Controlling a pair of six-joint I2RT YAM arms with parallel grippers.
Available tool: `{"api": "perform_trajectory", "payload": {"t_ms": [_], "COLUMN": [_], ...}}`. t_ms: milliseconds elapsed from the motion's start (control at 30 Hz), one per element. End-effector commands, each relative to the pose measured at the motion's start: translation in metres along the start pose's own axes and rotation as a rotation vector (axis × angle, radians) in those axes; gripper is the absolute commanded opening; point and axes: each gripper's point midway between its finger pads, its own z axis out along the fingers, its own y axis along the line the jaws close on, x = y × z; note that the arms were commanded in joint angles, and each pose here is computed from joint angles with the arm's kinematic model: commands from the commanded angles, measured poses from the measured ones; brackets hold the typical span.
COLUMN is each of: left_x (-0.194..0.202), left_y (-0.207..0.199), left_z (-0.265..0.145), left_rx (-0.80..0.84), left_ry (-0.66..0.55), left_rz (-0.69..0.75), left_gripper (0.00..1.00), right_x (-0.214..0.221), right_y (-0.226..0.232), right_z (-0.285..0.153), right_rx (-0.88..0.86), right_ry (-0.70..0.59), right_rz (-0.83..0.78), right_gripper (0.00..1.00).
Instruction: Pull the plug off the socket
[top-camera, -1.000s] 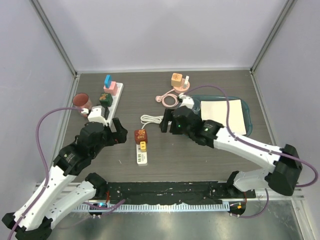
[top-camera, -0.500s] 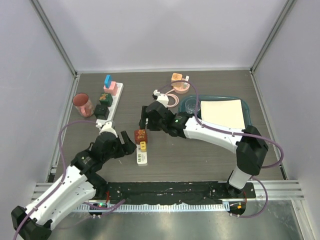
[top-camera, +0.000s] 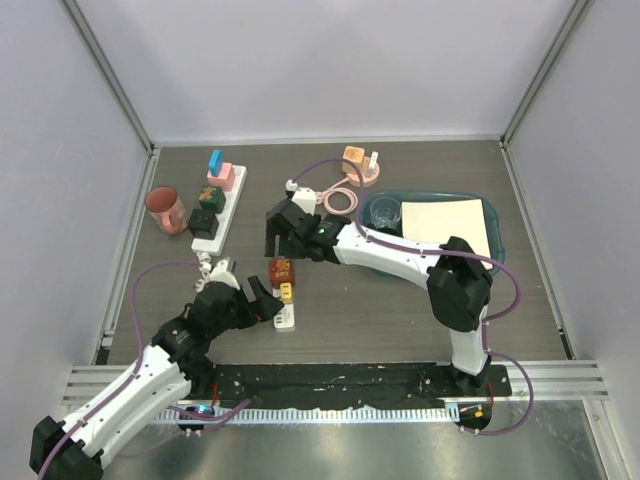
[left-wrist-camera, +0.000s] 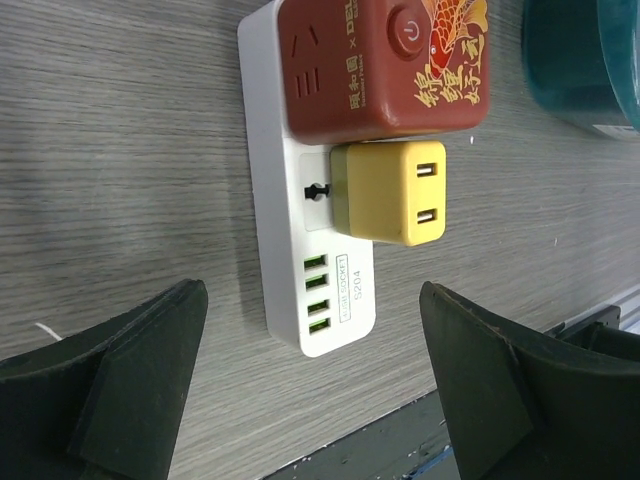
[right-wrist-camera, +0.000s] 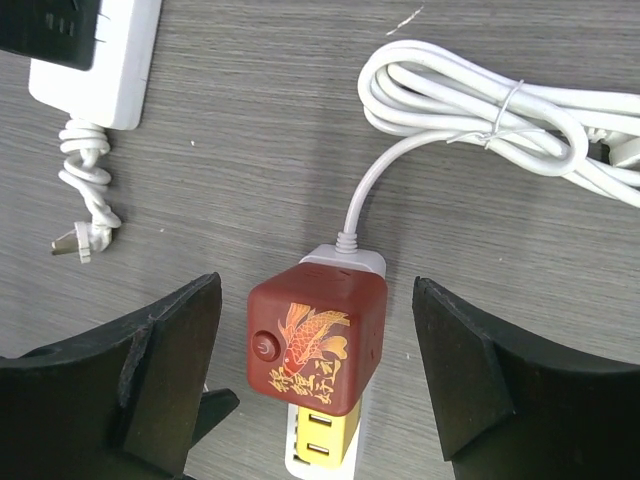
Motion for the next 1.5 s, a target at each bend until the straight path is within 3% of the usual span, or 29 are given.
{"api": "perform_trajectory", "payload": {"t_ms": [0, 133, 267, 500, 633, 900, 1000, 1467], "left_x": [-0.005, 0.002, 0.006, 0.013, 0.016, 0.021, 0.023, 0.035], "left_y": [-0.014, -0.015, -0.014, -0.003, 0.003, 0.027, 0.038, 0.054], "left_z": [0.006, 0.009, 0.01, 0.015, 0.017, 0.022, 0.022, 0.026], "left_rx": [0.082, 0.102, 0.117, 0.093, 0.072, -0.058, -0.123, -0.228], "left_ry": [-0.031, -0.009, -0.007, -0.002, -0.003, 0.001, 0.002, 0.058], "left_rz": [-0.006, -0.014, -0.024, -0.039, -0.06, -0.136, -0.154, -0.187], "left_gripper": [0.93, 0.87, 0.76, 0.73, 0.63, 0.63, 0.58, 0.59], "right_x": [-0.011, -0.005, -0.003, 0.009, 0.011, 0.021, 0.024, 0.039], "right_y": [0.012, 0.015, 0.019, 0.015, 0.014, 0.008, 0.006, 0.008], "right_z": [-0.006, -0.005, -0.005, 0.006, 0.012, 0.017, 0.017, 0.02], "right_rx": [0.001, -0.005, -0.018, 0.011, 0.042, 0.095, 0.121, 0.167], "right_ry": [-0.028, -0.016, -0.008, 0.025, 0.036, 0.048, 0.052, 0.062], "right_rz": [-0.018, -0.028, -0.043, -0.085, -0.115, -0.131, -0.141, -0.155], "right_gripper": [0.83, 0.83, 0.82, 0.83, 0.84, 0.83, 0.81, 0.79]}}
